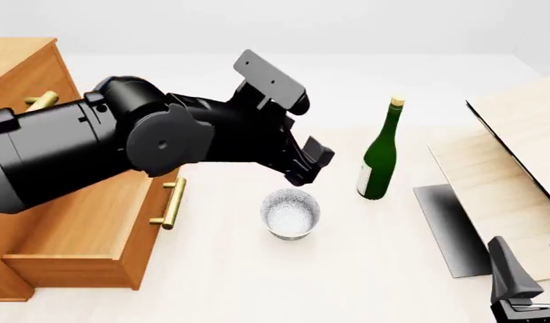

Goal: Put the bowl in the bottom drawer of the cabinet.

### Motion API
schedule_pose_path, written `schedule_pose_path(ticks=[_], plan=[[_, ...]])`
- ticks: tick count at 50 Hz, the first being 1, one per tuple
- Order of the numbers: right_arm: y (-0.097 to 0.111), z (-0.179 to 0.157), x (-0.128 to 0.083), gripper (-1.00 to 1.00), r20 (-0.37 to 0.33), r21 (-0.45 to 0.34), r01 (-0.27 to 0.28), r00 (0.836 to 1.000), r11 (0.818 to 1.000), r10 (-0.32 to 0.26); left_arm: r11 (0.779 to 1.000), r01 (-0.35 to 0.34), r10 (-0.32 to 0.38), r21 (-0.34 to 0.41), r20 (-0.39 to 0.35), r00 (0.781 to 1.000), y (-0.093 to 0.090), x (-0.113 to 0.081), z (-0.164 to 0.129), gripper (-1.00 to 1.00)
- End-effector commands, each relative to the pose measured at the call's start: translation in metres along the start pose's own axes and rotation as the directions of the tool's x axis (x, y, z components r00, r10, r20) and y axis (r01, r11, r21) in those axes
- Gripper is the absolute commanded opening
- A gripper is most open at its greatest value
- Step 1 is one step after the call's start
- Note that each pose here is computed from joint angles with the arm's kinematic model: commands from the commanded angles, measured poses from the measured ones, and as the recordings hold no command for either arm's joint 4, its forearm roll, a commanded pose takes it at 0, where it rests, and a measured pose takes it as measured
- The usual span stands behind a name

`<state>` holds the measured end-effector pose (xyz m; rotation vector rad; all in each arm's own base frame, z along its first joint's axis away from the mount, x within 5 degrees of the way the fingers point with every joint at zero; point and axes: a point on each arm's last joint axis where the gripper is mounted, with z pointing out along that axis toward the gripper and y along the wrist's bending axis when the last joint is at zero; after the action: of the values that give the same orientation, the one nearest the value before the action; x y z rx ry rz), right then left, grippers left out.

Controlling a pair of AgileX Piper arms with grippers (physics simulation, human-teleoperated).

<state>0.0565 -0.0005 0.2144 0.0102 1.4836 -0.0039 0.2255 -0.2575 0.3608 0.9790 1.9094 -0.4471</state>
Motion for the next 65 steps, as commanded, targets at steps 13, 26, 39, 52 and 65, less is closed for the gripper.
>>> schedule_pose_path(ticks=[13,26,39,52,65], plan=[[0.0,0.0,0.0,1.0,0.0,0.0,0.0,1.0,1.0,0.0,1.0,0.015,-0.014,0.011,-0.082,0.997,-0.002,0.006,0.049,1.0],[0.0,0.0,0.0,1.0,0.0,0.0,0.0,1.0,1.0,0.0,1.0,0.023,-0.022,0.016,-0.106,0.994,-0.005,0.013,0.066,1.0],[0.0,0.0,0.0,1.0,0.0,0.0,0.0,1.0,1.0,0.0,0.999,0.039,-0.036,0.023,-0.132,0.991,-0.01,0.023,0.083,1.0],[0.0,0.0,0.0,1.0,0.0,0.0,0.0,1.0,1.0,0.0,0.997,0.074,-0.07,0.014,-0.194,0.979,-0.01,0.05,0.111,1.0],[0.0,0.0,0.0,1.0,0.0,0.0,0.0,1.0,1.0,0.0,0.995,0.103,-0.1,-0.001,-0.247,0.964,-0.007,0.071,0.132,1.0]])
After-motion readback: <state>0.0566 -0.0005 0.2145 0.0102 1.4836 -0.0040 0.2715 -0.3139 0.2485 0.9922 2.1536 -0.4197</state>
